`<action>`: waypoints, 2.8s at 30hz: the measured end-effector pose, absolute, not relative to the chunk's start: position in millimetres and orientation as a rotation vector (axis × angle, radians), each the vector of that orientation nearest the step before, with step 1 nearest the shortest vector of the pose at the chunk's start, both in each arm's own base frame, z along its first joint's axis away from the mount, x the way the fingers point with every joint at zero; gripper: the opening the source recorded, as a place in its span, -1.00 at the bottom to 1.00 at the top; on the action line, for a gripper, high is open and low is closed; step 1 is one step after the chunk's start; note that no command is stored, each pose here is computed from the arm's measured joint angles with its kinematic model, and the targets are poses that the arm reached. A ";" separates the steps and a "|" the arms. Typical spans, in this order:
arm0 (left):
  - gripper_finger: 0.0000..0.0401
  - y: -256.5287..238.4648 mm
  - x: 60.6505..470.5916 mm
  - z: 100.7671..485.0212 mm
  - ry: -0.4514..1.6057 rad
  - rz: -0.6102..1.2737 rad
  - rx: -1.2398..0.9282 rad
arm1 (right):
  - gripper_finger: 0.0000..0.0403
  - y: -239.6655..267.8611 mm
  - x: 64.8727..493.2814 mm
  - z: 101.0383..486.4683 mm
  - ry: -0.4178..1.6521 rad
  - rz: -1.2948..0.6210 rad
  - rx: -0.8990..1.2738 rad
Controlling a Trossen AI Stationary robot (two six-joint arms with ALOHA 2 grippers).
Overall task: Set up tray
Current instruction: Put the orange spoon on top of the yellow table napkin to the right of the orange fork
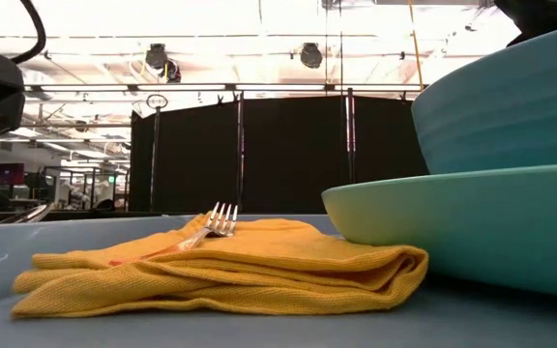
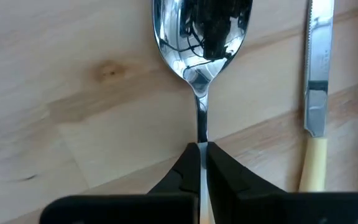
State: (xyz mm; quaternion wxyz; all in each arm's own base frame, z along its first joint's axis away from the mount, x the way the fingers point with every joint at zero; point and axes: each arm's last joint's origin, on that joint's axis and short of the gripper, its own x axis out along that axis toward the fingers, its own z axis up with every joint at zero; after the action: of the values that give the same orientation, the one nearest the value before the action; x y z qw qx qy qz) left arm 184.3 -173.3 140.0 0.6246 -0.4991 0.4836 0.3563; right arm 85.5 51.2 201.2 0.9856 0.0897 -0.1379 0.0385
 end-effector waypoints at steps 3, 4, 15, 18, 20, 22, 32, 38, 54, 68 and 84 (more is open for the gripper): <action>-0.96 -170.5 189.8 140.6 1.094 0.818 -1.180 | -0.79 51.2 85.5 201.1 -0.277 0.077 0.180; -0.96 -169.3 191.6 140.8 1.089 0.823 -1.191 | -0.79 51.2 85.5 201.1 -0.277 0.077 0.180; -0.96 -161.5 215.8 157.7 1.025 0.831 -1.277 | -0.79 51.2 85.5 201.1 -0.277 0.077 0.180; -0.96 -157.4 222.6 161.6 0.985 0.841 -1.296 | -0.79 51.2 85.5 201.2 -0.277 0.077 0.180; -0.96 -153.5 227.8 164.3 0.976 0.834 -1.292 | -0.79 51.2 85.5 201.2 -0.277 0.077 0.180; -0.96 -149.0 233.9 167.6 0.976 0.812 -1.272 | -0.79 51.2 85.5 201.2 -0.277 0.077 0.180; -0.95 -130.5 254.4 178.8 0.946 0.798 -1.301 | -0.79 51.2 85.5 201.2 -0.277 0.077 0.180; -0.96 -120.8 263.2 184.1 0.931 0.798 -1.326 | -0.79 51.2 85.5 201.2 -0.277 0.077 0.180; -0.95 -105.2 282.2 190.4 0.839 0.721 -1.436 | -0.79 51.2 85.5 201.2 -0.277 0.077 0.181; -0.95 -104.8 320.8 180.4 0.934 0.682 -1.443 | -0.79 51.3 85.6 200.8 -0.273 0.077 0.177; -0.96 -114.5 371.9 183.7 0.967 0.859 -1.457 | -0.79 51.3 85.7 201.0 -0.276 0.077 0.179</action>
State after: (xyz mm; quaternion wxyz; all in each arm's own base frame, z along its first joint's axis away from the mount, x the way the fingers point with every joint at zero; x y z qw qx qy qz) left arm 371.9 -114.5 183.7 0.5620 -0.6185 0.4107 0.3646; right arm 85.7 51.3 201.0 0.9858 0.0892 -0.1372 0.0382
